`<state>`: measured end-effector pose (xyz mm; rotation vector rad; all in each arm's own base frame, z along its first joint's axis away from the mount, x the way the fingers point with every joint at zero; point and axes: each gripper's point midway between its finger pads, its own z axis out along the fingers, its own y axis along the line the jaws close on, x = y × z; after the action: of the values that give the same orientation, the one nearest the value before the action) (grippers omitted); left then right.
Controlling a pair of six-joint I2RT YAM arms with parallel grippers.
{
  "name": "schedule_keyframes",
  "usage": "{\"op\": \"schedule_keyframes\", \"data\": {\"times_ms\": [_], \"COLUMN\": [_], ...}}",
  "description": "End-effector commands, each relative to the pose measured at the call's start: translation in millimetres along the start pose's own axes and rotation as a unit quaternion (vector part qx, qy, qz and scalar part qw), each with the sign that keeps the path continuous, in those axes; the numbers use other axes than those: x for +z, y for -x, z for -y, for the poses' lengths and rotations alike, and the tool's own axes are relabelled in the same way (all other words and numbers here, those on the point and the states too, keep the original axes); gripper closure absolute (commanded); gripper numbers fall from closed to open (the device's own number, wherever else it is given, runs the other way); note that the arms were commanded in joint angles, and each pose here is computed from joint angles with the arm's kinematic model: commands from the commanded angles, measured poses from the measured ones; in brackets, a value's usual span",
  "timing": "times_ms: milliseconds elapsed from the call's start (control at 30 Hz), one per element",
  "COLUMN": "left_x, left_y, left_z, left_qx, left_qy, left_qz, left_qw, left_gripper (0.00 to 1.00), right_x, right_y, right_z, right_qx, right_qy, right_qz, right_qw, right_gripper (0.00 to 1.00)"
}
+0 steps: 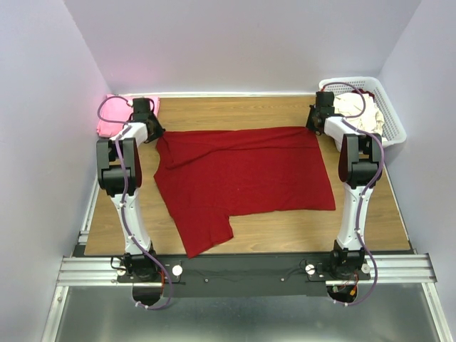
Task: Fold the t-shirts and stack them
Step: Fold the tshirt
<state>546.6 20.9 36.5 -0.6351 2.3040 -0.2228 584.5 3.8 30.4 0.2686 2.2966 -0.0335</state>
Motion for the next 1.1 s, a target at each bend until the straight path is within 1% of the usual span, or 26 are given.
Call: {"op": "schedule_keyframes", "data": {"times_ms": [0, 67, 367, 467, 533, 567, 600, 633, 667, 700, 733, 767, 800, 833, 867, 900, 967, 1000, 1033, 1067], "left_x": [-14, -16, -25, -28, -26, -24, -25, -24, -27, -30, -33, -44, -49, -52, -66, -72, -89, -92, -98, -111], "left_y": [31, 34, 40, 47, 43, 39, 34, 32, 26, 22, 19, 23, 21, 11, 13, 11, -1, -17, -23, -20], "left_z": [-13, -14, -11, -4, 6, 9, 17, 16, 20, 21, 23, 29, 29, 26, 34, 37, 38, 38, 37, 37], "left_qx": [-0.014, -0.017, -0.029, -0.024, -0.017, -0.013, -0.009, -0.009, -0.005, -0.002, 0.001, 0.006, 0.010, 0.016, 0.022, 0.027, 0.044, 0.055, 0.063, 0.076], "left_qy": [0.030, 0.033, 0.029, 0.011, -0.016, -0.025, -0.042, -0.041, -0.049, -0.050, -0.052, -0.057, -0.058, -0.054, -0.063, -0.067, -0.066, -0.062, -0.060, -0.058], "left_qz": [0.045, 0.050, 0.062, 0.071, 0.057, 0.049, 0.039, 0.038, 0.029, 0.027, 0.025, 0.034, 0.035, 0.026, 0.034, 0.035, 0.035, 0.023, 0.022, 0.035], "left_qw": [0.998, 0.998, 0.997, 0.997, 0.998, 0.998, 0.998, 0.998, 0.998, 0.998, 0.998, 0.998, 0.998, 0.998, 0.997, 0.997, 0.996, 0.996, 0.996, 0.995], "left_gripper": [1.00, 1.00, 1.00, 1.00, 1.00, 0.98, 0.93, 0.91, 0.82, 0.77, 0.71, 0.66, 0.64, 0.60, 0.60, 0.57, 0.49, 0.48, 0.43, 0.42], "right_x": [2, -2, -17, -22, -18, -17, -15, -15, -16, -18, -20, -23, -33, -38, -44, -50, -69, -84, -89, -96], "right_y": [0, 2, 18, 27, 24, 25, 23, 22, 19, 19, 19, 19, 28, 22, 24, 25, 23, 30, 24, 13], "right_z": [24, 27, 27, 20, 17, 16, 15, 14, 12, 9, 8, 6, 3, -3, -7, -12, -33, -44, -52, -65], "right_qx": [-0.008, -0.003, 0.003, 0.005, 0.006, 0.006, 0.004, 0.004, 0.002, 0.001, -0.001, -0.001, -0.001, -0.005, -0.004, -0.005, -0.011, -0.012, -0.014, -0.018], "right_qy": [-0.057, -0.068, -0.066, -0.049, -0.041, -0.039, -0.036, -0.033, -0.025, -0.020, -0.014, -0.010, -0.003, 0.007, 0.015, 0.021, 0.052, 0.072, 0.087, 0.106], "right_qz": [0.005, 0.009, 0.028, 0.036, 0.032, 0.032, 0.029, 0.028, 0.024, 0.023, 0.022, 0.022, 0.032, 0.027, 0.029, 0.031, 0.031, 0.040, 0.034, 0.025], "right_qw": [0.998, 0.998, 0.997, 0.998, 0.999, 0.999, 0.999, 0.999, 0.999, 1.000, 1.000, 1.000, 0.999, 1.000, 0.999, 0.999, 0.998, 0.997, 0.995, 0.994], "right_gripper": [0.99, 0.99, 0.99, 0.98, 0.94, 0.93, 0.87, 0.87, 0.81, 0.78, 0.70, 0.67, 0.64, 0.61, 0.57, 0.56, 0.53, 0.51, 0.50, 0.48]}}
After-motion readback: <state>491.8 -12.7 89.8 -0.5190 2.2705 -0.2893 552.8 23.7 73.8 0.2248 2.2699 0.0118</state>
